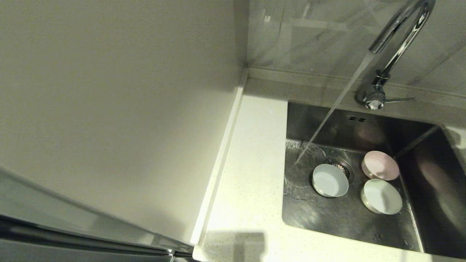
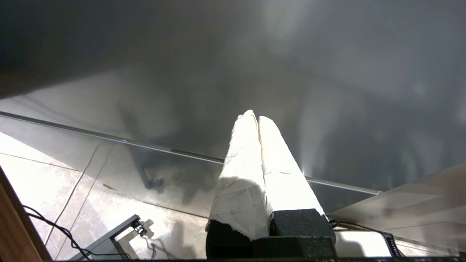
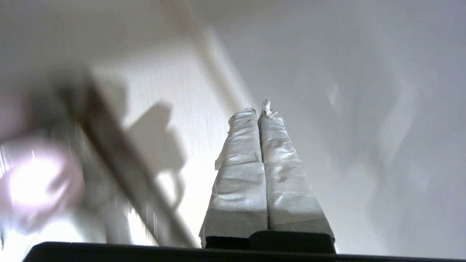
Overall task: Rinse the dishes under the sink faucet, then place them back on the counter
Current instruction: Wait for the water to rinse the bowl
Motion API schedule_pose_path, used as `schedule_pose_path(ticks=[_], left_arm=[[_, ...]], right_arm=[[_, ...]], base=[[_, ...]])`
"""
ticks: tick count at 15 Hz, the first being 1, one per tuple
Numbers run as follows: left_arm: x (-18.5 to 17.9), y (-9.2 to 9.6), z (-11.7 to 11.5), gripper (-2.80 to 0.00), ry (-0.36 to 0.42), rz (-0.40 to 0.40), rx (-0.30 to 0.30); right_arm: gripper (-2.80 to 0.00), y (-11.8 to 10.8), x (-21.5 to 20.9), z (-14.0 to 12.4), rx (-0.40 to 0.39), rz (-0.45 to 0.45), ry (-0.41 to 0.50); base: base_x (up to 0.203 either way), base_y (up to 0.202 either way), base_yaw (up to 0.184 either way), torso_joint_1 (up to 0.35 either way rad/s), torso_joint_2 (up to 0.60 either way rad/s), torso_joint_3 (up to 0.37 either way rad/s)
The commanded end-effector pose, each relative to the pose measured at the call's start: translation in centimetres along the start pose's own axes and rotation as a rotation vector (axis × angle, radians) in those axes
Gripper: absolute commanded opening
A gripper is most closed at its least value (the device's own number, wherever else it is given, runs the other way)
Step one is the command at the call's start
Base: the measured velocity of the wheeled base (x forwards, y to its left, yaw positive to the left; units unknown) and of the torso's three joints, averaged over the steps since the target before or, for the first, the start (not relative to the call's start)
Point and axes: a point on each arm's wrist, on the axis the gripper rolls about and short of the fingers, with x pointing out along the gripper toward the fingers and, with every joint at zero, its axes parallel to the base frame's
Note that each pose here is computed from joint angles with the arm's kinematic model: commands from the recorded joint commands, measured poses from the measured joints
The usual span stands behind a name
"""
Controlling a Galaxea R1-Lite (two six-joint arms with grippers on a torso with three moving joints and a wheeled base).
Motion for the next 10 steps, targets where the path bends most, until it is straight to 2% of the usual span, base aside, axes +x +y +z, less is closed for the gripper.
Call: schedule_pose_path(ticks=[1, 3, 4, 6, 8, 10], left_arm=[[0.0, 0.0, 0.0, -2.8, -0.004, 0.0, -0.001], [0.0, 0.0, 0.0, -2.8, -0.004, -0.001, -0.001], [0.0, 0.0, 0.0, -2.8, -0.004, 0.0, 0.0], [0.0, 0.0, 0.0, -2.8, -0.004, 0.0, -0.001], [0.0, 0.0, 0.0, -2.8, -0.005, -0.001, -0.001], [0.0, 0.0, 0.0, -2.8, -0.004, 0.0, -0.001]], right_arm=[[-2.8, -2.2, -3.1, -4.0, 0.031, 0.043, 0.078], [-2.8, -3.5, -6.2, -8.9, 0.09, 0.168, 0.162], [-2.8, -4.0, -8.0, -10.4, 0.129, 0.266, 0.167], [-2.8, -5.0, -12.0, -12.8, 0.175, 0.521, 0.129], [-2.8, -6.3, -15.4, -14.9, 0.192, 0.717, 0.028], [-2.8, -8.4, -18.0, -16.6, 0.213, 0.802, -0.149]], base=[[0.0, 0.0, 0.0, 0.0, 0.0, 0.0], [0.0, 0.0, 0.0, 0.0, 0.0, 0.0], [0.0, 0.0, 0.0, 0.0, 0.0, 0.0], [0.0, 0.0, 0.0, 0.0, 0.0, 0.0], [0.0, 0.0, 0.0, 0.0, 0.0, 0.0], [0.0, 0.0, 0.0, 0.0, 0.0, 0.0]])
